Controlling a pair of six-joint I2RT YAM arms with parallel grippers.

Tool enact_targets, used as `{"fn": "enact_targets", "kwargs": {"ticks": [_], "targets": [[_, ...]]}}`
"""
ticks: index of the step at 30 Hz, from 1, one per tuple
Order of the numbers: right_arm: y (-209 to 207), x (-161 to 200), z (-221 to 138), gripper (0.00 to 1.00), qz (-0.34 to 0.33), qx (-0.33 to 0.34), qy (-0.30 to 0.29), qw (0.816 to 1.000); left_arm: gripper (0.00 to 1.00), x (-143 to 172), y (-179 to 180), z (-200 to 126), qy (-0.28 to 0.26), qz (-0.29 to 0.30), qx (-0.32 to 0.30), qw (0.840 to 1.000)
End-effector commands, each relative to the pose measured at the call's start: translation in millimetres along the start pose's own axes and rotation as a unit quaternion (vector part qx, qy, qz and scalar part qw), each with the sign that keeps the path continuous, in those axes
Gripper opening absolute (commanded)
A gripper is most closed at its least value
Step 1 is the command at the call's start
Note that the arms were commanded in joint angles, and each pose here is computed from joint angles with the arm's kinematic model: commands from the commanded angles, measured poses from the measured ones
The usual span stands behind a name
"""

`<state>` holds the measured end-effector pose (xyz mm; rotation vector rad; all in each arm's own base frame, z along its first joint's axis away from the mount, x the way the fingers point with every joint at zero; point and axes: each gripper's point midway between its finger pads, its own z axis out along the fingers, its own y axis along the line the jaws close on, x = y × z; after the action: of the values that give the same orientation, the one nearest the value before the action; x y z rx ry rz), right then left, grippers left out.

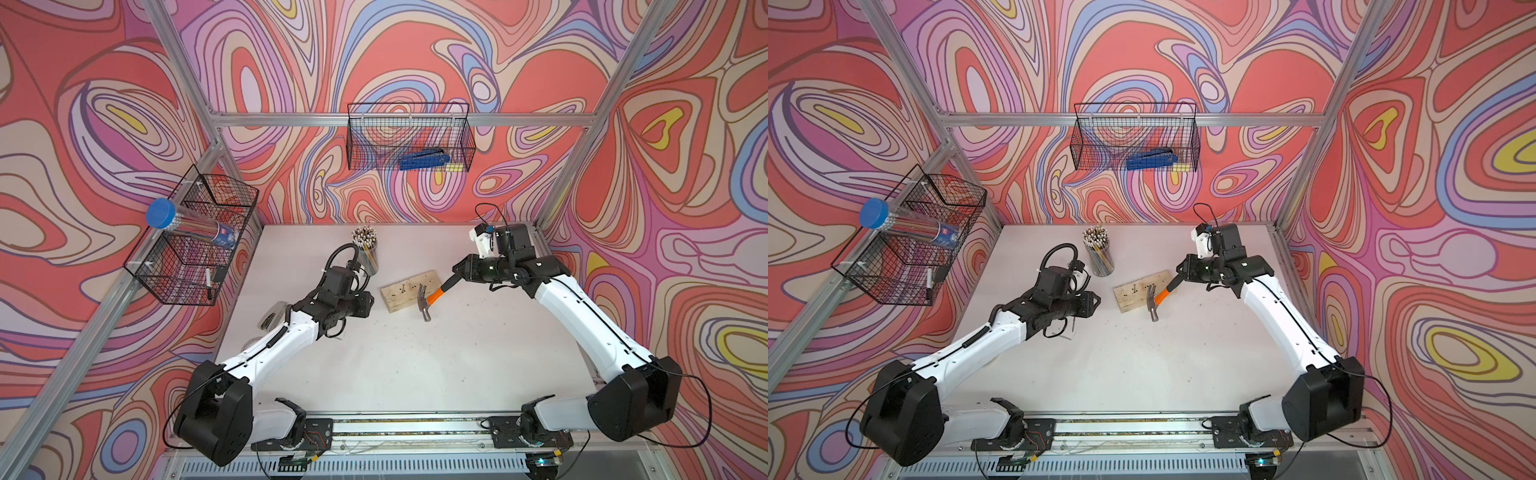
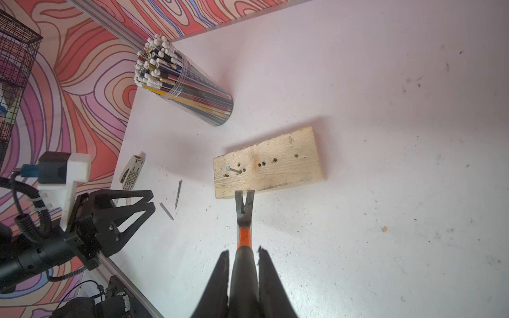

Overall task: Use a claw hammer to pull out a nail
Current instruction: Adjust the mounting plate at the center of the board.

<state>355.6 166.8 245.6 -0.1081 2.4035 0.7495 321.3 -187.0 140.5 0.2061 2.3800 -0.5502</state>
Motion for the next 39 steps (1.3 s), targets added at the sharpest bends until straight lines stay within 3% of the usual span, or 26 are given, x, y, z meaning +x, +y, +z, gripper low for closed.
{"fn": "enact_targets", "kwargs": {"ticks": [1,7,23,39], "targets": [[16,-26,-15,0.0,-0.024,-0.029,-0.057,0.998,0.41,-18,-18,-4,-0.057,0.021,0.034,0.998],[8,-29,-18,0.0,-0.034,0.0,-0.07,0.997,0.41,-29,-25,-3,-0.084,0.065,0.011,0.994],[-13,-9,-21,0.0,-0.027,0.041,-0.078,0.996,0.44,-14,1,68,-0.02,0.062,-0.054,0.996],[-26,3,-24,0.0,-0.015,0.07,-0.067,0.995,0.47,-40,23,112,-0.023,0.023,-0.099,0.995]]}}
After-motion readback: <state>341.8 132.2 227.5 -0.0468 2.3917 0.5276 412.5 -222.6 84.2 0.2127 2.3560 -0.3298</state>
